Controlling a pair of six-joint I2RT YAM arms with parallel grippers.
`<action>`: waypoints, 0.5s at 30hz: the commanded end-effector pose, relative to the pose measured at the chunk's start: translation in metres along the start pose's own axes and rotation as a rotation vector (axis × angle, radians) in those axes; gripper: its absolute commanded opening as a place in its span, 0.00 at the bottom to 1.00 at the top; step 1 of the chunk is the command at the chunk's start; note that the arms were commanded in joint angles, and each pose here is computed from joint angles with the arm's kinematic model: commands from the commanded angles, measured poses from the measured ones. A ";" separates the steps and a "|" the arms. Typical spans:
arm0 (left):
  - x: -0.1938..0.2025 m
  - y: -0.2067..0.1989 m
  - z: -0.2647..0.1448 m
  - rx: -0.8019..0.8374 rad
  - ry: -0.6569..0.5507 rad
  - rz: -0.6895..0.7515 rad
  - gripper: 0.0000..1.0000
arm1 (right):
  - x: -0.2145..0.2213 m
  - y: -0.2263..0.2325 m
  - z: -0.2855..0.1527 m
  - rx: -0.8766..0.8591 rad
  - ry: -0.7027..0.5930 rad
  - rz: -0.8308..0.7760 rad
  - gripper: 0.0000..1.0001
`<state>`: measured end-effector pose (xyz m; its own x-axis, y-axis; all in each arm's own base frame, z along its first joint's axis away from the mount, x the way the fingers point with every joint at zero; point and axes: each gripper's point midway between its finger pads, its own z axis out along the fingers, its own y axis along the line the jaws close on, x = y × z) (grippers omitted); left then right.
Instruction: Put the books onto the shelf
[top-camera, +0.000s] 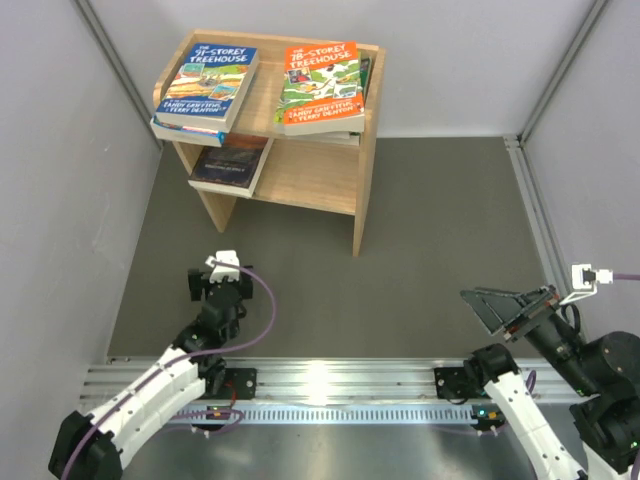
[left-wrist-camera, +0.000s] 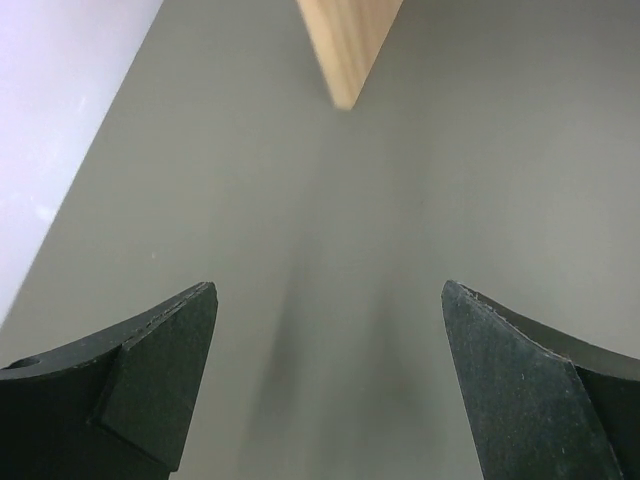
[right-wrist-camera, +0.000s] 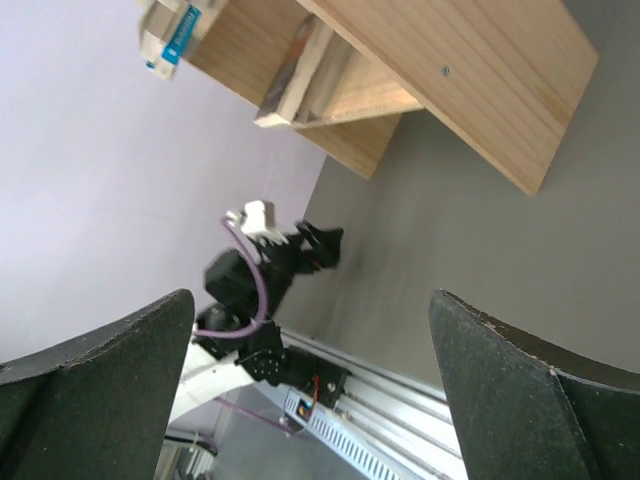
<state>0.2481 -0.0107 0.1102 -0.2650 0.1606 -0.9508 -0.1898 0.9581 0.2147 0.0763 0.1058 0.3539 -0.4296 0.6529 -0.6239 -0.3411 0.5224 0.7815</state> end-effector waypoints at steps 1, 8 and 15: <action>-0.043 0.008 0.005 -0.066 -0.254 -0.212 0.99 | -0.025 0.018 -0.010 -0.070 -0.135 -0.074 1.00; -0.017 0.016 0.035 -0.134 -0.180 -0.196 0.99 | -0.017 0.006 0.015 -0.020 -0.052 -0.060 1.00; -0.024 0.027 0.078 -0.097 -0.178 -0.256 0.99 | -0.020 0.002 0.071 -0.034 0.017 -0.070 1.00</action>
<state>0.2872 0.0353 0.0745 -0.2333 0.0601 -0.9705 -0.3589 0.9223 0.1434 0.1227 0.1233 0.3498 -0.4535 0.6176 -0.6426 -0.3355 0.5496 0.7651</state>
